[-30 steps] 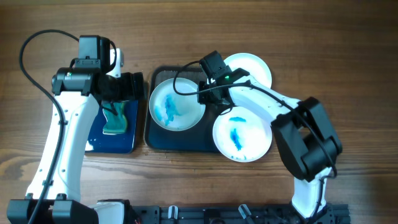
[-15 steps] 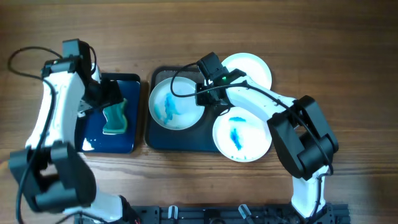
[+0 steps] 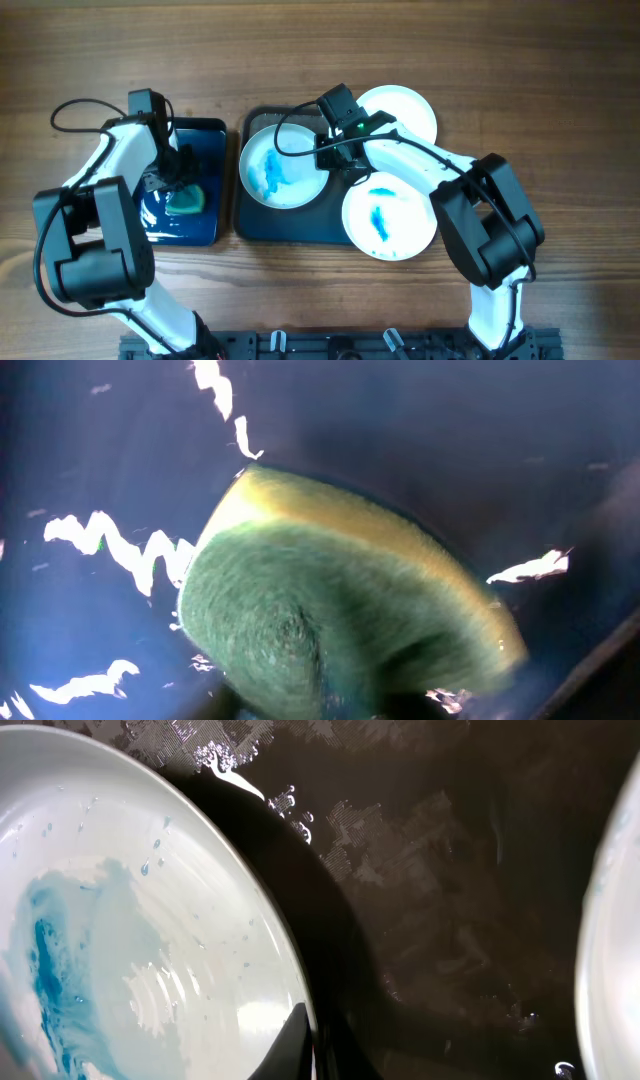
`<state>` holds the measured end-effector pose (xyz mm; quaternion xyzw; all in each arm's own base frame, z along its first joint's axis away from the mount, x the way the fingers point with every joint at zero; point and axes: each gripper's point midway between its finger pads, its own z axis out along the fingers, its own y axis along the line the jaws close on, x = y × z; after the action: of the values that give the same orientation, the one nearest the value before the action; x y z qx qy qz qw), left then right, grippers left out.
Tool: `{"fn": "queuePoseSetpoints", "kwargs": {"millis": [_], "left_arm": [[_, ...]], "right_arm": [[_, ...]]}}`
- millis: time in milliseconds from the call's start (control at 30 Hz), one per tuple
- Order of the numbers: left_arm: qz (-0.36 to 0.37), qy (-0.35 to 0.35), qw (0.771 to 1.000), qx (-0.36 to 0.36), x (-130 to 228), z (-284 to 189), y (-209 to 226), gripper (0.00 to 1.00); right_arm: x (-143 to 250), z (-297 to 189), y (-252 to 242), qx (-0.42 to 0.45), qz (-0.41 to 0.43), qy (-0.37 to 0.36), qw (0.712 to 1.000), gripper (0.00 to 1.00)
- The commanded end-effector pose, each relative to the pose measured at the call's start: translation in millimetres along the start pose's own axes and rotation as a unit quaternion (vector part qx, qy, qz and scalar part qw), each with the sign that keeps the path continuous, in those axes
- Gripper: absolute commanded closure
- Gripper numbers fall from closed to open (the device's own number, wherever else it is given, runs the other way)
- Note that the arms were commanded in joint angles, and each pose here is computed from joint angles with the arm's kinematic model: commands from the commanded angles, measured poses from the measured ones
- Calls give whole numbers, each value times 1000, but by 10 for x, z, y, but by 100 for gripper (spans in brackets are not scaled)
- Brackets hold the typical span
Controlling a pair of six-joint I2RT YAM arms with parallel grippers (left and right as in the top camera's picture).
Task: Clean dirty plates on tray and stack at the side
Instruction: 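Scrub the left plate with the sponge while the right gripper holds it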
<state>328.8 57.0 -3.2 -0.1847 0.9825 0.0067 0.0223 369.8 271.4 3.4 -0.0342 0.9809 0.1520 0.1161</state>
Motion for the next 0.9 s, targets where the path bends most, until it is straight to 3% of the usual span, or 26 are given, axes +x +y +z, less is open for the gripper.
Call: {"fn": "queuePoseSetpoints", "kwargs": {"millis": [0,167,267,367,467,533,633,767,800,867], "left_arm": [[-1,39,999,9,227,166,-9,96],[1,34,999,33,8,-363,-130,96],[45,-6,991,124,-162,-940,-550,96],[87,-9,976,197,-69,-1086,-1037,96],[98,-12,974,206,-27,-1017,-1417,96],[88,-10,982,167,7,-807,-1584,96],[31,-16,995,97,-2,-463,-1625,96],[51,0,997,54,121,-63,-1749,96],[53,8,998,43,150,20,-1726,96],[52,19,998,36,194,105,-1692,96]], "right_arm": [[101,178,-115,24,0,19,1000,95],[52,180,-86,18,-1,9,1000,96],[65,179,-45,4,0,15,1000,96],[102,170,23,-25,4,31,999,96],[166,161,49,-36,8,48,998,96],[207,157,46,-36,19,57,998,96],[208,157,43,-36,19,58,998,96],[224,155,27,-33,27,61,997,96],[264,137,-56,-26,70,77,994,96],[250,97,-79,-56,80,95,991,96]]}}
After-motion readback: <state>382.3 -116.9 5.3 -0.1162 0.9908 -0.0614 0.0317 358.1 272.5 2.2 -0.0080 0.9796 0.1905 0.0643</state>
